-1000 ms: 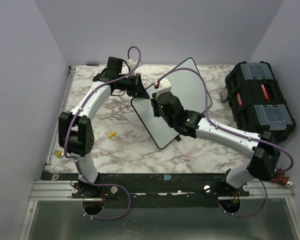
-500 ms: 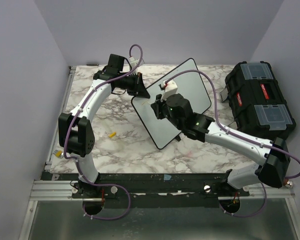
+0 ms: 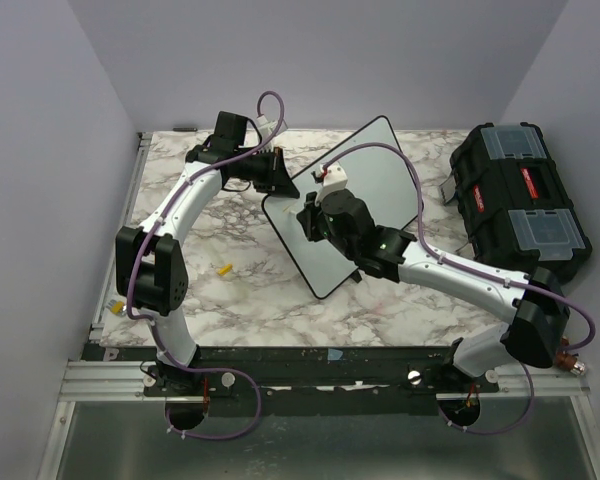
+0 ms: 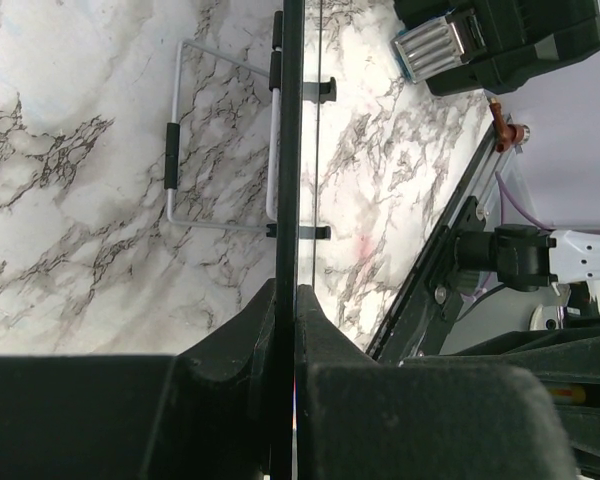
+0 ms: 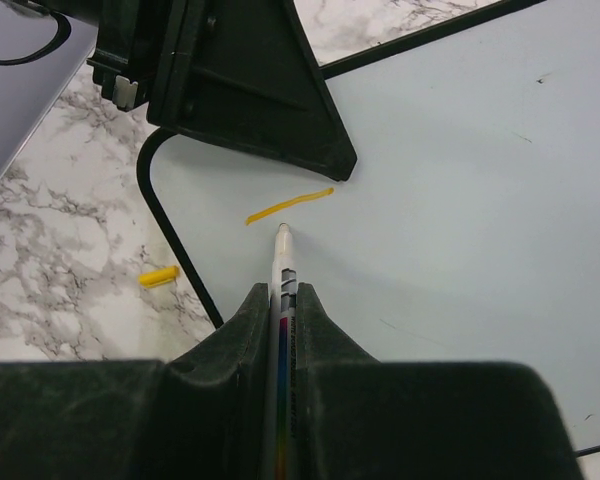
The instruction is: Write a sentence on the whiteboard
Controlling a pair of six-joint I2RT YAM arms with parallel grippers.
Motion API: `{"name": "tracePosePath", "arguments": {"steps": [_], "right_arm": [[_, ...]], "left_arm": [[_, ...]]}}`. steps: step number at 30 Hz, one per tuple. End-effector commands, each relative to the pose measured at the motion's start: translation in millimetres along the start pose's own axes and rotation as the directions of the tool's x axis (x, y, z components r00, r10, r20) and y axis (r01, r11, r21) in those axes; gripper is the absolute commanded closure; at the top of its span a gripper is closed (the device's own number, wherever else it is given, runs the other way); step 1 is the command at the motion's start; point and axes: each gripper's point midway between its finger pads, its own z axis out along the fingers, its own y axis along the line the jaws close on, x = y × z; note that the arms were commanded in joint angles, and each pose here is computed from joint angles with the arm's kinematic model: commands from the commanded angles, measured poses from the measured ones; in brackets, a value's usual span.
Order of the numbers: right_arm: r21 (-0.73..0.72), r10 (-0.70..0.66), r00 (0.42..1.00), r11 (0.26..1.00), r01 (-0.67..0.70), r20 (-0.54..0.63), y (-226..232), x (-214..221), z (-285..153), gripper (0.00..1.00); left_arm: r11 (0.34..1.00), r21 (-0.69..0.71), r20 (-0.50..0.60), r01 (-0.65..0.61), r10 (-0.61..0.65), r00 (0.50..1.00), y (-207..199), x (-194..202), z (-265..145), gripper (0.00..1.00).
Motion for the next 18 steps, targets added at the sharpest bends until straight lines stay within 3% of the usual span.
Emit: {"name": "tracePosePath", "arguments": {"steps": [1,18], "right_arm": [[0.013,0.019,0.999,1.000,-0.019,0.034,2.8,-13.2,2.5,0.99],[0.055,0.003,1.000,0.998,-0.004,0.024,-5.3,-7.9,11.2,0.99]], "left_arm": [[0.994,0.009,0.057,-0.108,0.108,0.993,-16.5,-12.9,-11.9,1.00],[0.993,0.015,0.056,-0.113,0.112,0.992,-18.5,-11.3,-11.5,1.00]]}}
